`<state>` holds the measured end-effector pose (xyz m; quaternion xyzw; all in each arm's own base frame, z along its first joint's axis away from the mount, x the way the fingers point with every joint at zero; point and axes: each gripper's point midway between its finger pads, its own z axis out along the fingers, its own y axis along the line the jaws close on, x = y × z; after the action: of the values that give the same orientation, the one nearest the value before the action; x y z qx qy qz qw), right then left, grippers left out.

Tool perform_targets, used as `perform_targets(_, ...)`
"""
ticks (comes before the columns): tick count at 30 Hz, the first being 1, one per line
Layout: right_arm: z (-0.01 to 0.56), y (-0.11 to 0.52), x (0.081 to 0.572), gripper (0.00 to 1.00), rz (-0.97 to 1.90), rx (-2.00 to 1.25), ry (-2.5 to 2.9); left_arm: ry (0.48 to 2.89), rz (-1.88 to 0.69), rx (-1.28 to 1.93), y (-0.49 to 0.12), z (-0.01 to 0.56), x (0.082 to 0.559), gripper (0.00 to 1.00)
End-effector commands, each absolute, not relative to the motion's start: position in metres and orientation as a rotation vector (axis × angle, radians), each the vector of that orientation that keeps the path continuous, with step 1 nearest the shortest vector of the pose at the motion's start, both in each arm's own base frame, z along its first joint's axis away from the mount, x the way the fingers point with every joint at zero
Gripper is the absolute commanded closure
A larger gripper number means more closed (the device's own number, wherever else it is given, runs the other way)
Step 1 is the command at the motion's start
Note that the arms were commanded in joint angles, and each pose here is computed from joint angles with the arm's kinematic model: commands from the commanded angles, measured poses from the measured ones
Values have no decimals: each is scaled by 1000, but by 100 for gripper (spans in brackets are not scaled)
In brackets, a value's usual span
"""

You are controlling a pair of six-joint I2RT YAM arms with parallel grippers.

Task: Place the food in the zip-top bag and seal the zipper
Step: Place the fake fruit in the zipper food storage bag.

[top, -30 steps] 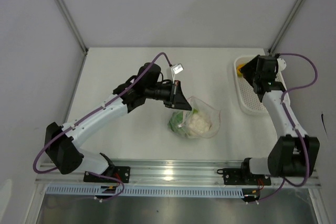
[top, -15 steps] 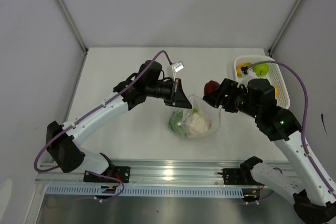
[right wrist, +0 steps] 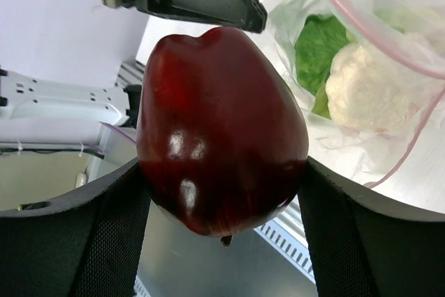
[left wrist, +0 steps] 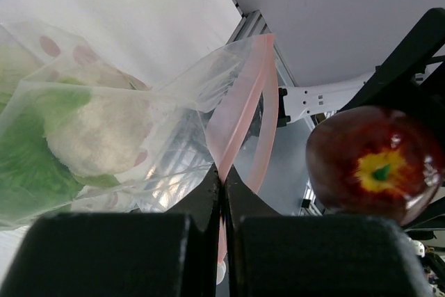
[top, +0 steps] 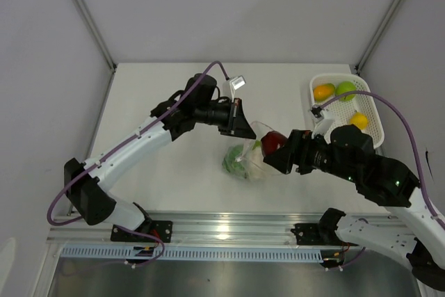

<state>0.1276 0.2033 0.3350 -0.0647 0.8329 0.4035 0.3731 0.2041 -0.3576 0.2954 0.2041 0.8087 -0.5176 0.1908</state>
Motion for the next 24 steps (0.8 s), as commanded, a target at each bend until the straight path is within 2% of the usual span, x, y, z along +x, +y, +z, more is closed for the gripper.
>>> perform_targets(1,314,208,127,96,993,-180,2221,2204,-1456,581,-358,318,209,99)
perform_targets(4,301,210,137,93,915,-144,2252,2206,-1461,580,-357,318,207,99)
perform_targets(6,294,205,147,87,829,-108,2266,2202,-1461,581,-355,319,206,99)
perform_targets(15,272,206,167,82,628,-128,2348,2186,-1454,582,-351,324,200,100)
perform_targets(21,257,203,179,67,497,-109,2405,2181,-1457,581,-351,326,197,99)
perform_targets(22,255,201,180,59,472,-109,2410,2181,-1458,583,-351,326,196,99)
perform_targets(24,257,196,185,52,436,-86,2393,2179,-1458,584,-352,327,195,99)
